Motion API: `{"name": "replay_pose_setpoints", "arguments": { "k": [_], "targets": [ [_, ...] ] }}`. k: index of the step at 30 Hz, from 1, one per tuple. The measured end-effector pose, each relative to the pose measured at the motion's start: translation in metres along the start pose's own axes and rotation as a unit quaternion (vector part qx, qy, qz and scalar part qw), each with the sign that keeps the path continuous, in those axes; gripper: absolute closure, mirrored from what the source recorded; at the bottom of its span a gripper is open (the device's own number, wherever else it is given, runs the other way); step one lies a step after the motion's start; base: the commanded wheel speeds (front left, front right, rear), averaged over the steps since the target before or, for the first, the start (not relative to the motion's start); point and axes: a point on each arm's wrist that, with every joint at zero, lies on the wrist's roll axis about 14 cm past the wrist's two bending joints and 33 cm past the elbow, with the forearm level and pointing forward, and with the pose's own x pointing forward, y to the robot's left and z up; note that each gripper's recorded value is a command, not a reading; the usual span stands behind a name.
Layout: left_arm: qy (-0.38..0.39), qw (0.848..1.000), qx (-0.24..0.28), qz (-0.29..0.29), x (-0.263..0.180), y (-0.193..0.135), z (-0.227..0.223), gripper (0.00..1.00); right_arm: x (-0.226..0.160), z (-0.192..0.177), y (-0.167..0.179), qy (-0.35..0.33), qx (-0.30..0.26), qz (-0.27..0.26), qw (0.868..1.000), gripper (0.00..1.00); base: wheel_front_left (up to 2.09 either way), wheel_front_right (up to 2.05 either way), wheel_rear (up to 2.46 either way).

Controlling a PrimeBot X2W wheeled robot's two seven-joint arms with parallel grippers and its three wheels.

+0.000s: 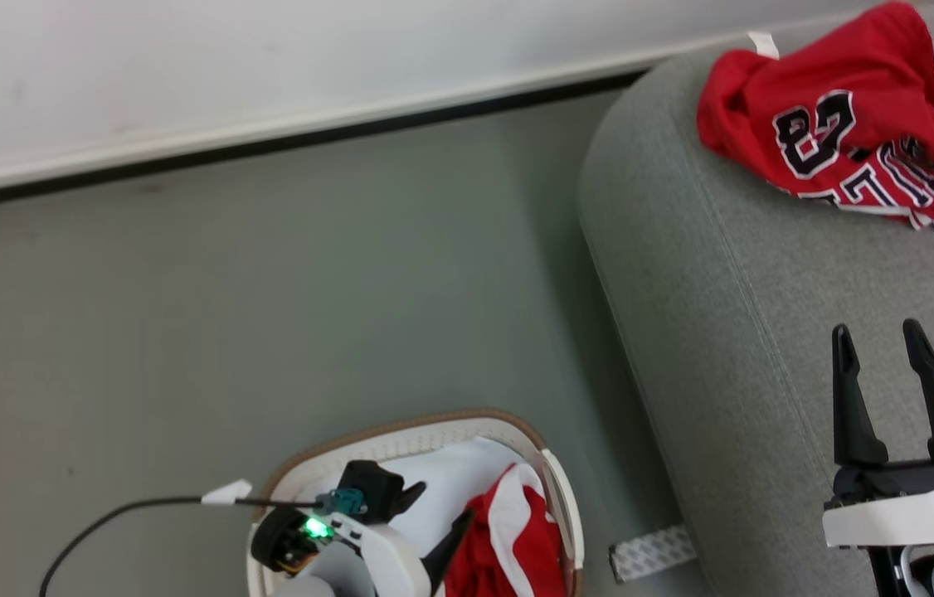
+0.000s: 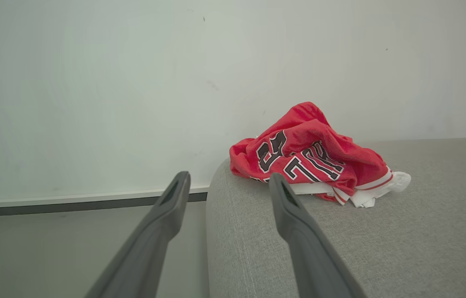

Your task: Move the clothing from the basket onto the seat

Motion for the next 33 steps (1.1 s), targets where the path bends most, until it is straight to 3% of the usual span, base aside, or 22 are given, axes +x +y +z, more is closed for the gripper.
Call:
{"name": "replay_pose_setpoints", "arguments": {
  "k": [6,15,23,33],
  "targets": [
    [0.159,0.986,-0.004,-0.041,0.012,0.014,-0.071,0.0,0.015,-0.014,-0.007,0.018,-0.016,-0.015,1.0,0.0,0.0,0.0,0.0],
    [0.303,0.948,-0.039,-0.086,0.023,0.024,-0.143,0.0,0.035,-0.033,-0.012,0.038,-0.037,-0.026,0.998,0.0,0.0,0.0,0.0],
    [0.378,0.912,-0.088,-0.133,0.033,0.007,-0.184,0.0,0.045,-0.046,-0.02,0.055,-0.058,-0.034,0.996,0.0,0.0,0.0,0.0],
    [0.395,0.893,-0.099,-0.193,0.048,-0.016,-0.194,0.0,0.049,-0.063,-0.025,0.075,-0.053,-0.042,0.995,0.0,0.0,0.0,0.0]
  ]
}}
